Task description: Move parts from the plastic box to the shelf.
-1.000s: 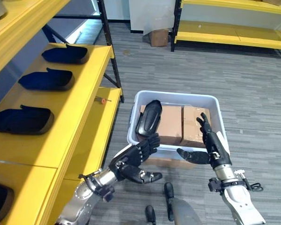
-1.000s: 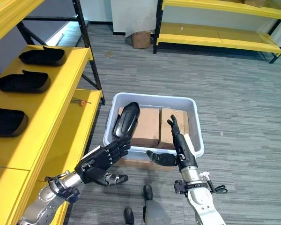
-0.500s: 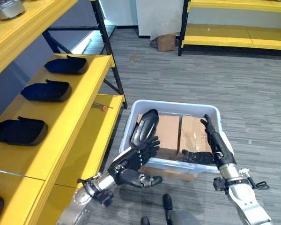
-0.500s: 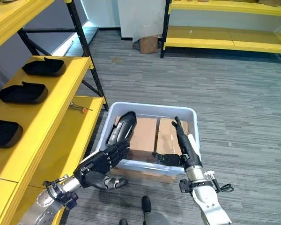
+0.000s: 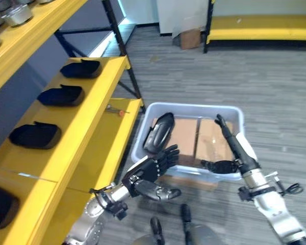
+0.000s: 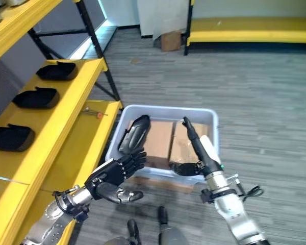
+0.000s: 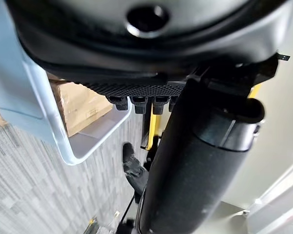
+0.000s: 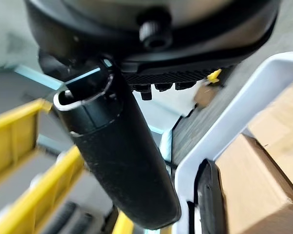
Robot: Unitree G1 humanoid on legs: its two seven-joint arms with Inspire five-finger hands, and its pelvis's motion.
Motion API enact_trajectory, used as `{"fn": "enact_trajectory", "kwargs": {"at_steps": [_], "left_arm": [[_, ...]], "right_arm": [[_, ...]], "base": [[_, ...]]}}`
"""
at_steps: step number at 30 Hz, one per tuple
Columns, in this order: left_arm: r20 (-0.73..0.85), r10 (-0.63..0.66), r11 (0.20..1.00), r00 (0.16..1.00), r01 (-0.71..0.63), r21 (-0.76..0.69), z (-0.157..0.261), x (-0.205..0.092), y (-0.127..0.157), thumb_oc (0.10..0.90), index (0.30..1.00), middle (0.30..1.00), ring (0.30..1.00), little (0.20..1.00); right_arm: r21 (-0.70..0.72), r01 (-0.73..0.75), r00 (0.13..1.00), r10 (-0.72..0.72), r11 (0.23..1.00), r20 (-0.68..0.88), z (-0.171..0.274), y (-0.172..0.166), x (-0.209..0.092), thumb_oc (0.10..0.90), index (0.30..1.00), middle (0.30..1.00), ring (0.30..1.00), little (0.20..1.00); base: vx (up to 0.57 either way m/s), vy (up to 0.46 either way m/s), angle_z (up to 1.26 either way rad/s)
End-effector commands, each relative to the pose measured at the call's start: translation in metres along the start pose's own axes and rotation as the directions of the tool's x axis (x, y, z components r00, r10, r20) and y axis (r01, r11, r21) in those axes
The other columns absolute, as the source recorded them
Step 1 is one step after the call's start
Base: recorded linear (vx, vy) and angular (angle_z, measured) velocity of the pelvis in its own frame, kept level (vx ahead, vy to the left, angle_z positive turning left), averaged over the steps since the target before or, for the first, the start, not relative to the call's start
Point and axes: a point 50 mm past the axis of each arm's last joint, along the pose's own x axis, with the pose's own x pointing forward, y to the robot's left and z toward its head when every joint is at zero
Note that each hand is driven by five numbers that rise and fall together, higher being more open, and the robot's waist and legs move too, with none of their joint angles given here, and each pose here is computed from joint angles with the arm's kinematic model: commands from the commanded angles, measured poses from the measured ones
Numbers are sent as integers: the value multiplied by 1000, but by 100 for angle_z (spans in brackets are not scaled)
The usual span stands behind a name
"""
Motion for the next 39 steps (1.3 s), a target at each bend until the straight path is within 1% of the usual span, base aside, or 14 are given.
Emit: {"fn": "enact_trajectory", "kwargs": {"at_steps": [1, 6, 16, 20, 23, 24, 27, 30, 31, 32, 33, 34, 37, 39], "left_arm": [[211, -12, 1000, 978, 8, 18, 30, 1, 0, 900, 1000, 1000, 1000, 1000], [221, 3, 1000, 975, -5, 6, 33, -6, 8, 900, 1000, 1000, 1000, 1000], [175, -8, 1000, 985, 7, 9, 32, -11, 9, 900, 1000, 1000, 1000, 1000], [156, -26, 999, 987, 22, 26, 34, -14, 10, 900, 1000, 1000, 1000, 1000], [150, -41, 999, 988, 35, 39, 38, -14, 10, 900, 1000, 1000, 1000, 1000], [150, -43, 998, 988, 37, 41, 39, -13, 11, 900, 1000, 1000, 1000, 1000], [160, -66, 996, 985, 55, 73, 50, -11, 15, 900, 1000, 1000, 1000, 1000], [179, -105, 990, 978, 87, 109, 63, -6, 18, 900, 1000, 1000, 1000, 1000], [180, -107, 990, 978, 88, 109, 63, -6, 18, 900, 1000, 1000, 1000, 1000], [181, -133, 986, 975, 110, 129, 68, -3, 19, 900, 1000, 1000, 1000, 1000], [182, -135, 985, 974, 112, 132, 69, -3, 19, 900, 1000, 1000, 1000, 1000], [183, -153, 981, 971, 128, 143, 73, 0, 20, 900, 1000, 1000, 1000, 1000], [179, -171, 977, 969, 144, 156, 76, 2, 21, 900, 1000, 1000, 1000, 1000], [176, -200, 970, 964, 170, 175, 82, 5, 20, 900, 1000, 1000, 1000, 1000]], "right_arm": [[-109, 70, 954, -35, 992, 299, 45, -26, 15, 900, 1000, 1000, 1000, 1000], [-287, 51, 955, 38, 957, 296, 42, -32, 18, 900, 1000, 1000, 1000, 1000], [-462, 36, 973, 74, 886, 218, 30, -44, 30, 900, 1000, 1000, 1000, 1000], [-606, 72, 975, 73, 793, 211, 23, -47, 36, 900, 1000, 1000, 1000, 1000], [-658, 104, 972, 64, 746, 227, 26, -54, 46, 900, 1000, 1000, 1000, 1000], [-661, 109, 972, 60, 743, 228, 27, -55, 47, 900, 1000, 1000, 1000, 1000], [-722, 138, 972, 46, 678, 229, 33, -64, 65, 900, 1000, 1000, 1000, 1000], [-784, 159, 980, 1, 600, 199, 32, -77, 82, 900, 1000, 1000, 1000, 1000], [-792, 156, 982, -4, 591, 190, 31, -78, 84, 900, 1000, 1000, 1000, 1000], [-821, 163, 985, -38, 547, 170, 27, -90, 91, 900, 1000, 1000, 1000, 1000], [-823, 166, 984, -40, 544, 172, 28, -91, 93, 900, 1000, 1000, 1000, 1000], [-845, 171, 985, -71, 507, 157, 27, -102, 99, 900, 1000, 1000, 1000, 1000], [-867, 180, 983, -100, 465, 151, 29, -112, 104, 900, 1000, 1000, 1000, 1000], [-887, 186, 979, -153, 422, 133, 29, -130, 110, 900, 1000, 1000, 1000, 1000]], "base": [[157, 47, -4], [149, 31, -15], [118, 0, 10], [80, -30, 20], [33, -35, 13], [0, -44, 26], [-43, -35, 13], [-104, -45, 3], [-110, -56, 10], [-72, -39, 16], [-113, -58, 16], [-63, -28, 19], [-55, -36, 13], [-86, -48, 12]]}}
